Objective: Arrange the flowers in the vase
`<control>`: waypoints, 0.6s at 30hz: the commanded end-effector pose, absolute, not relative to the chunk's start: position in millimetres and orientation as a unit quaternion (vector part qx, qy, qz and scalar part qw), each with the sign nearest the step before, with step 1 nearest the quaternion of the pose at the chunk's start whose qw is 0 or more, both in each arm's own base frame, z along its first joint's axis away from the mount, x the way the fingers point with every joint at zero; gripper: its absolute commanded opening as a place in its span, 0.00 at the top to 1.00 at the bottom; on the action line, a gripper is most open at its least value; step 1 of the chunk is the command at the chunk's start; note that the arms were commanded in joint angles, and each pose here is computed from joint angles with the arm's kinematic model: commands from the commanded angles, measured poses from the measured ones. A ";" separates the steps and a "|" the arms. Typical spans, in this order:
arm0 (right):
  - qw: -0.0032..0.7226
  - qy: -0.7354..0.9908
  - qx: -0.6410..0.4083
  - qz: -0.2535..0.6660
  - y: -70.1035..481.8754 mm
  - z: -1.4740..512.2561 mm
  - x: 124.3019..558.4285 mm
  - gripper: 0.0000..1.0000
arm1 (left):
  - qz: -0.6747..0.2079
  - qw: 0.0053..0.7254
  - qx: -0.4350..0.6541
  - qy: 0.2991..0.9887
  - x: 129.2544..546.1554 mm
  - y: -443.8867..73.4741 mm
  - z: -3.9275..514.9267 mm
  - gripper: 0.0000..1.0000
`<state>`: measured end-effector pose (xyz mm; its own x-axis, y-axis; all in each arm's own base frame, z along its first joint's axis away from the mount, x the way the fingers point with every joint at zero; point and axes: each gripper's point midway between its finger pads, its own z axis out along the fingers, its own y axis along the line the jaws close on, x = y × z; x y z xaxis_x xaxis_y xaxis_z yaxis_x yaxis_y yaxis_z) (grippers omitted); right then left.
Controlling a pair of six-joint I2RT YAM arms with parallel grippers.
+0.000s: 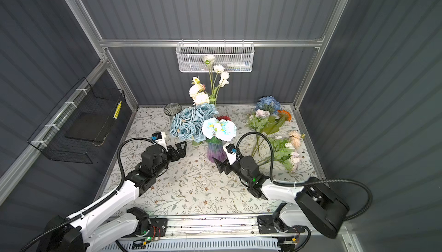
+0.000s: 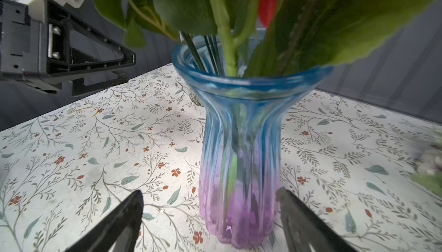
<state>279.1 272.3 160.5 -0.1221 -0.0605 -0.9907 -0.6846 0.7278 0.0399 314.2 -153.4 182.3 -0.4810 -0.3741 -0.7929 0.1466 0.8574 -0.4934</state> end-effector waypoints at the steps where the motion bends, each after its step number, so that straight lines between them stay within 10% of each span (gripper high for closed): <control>1: 0.693 0.631 -0.223 0.269 279.5 208.3 296.7 0.10 | -0.258 0.525 -0.076 0.808 319.4 -150.5 195.7 0.01; 18: 0.723 0.631 -0.185 0.210 290.3 196.1 361.1 0.16 | -0.233 0.534 -0.076 0.809 315.0 -136.9 192.8 0.01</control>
<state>351.2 293.5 183.9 0.0725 0.0410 -0.9965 -0.5622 0.8270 -0.0069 314.7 -142.6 198.3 -0.4220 -0.3932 -0.8169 0.1384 0.8625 -0.4867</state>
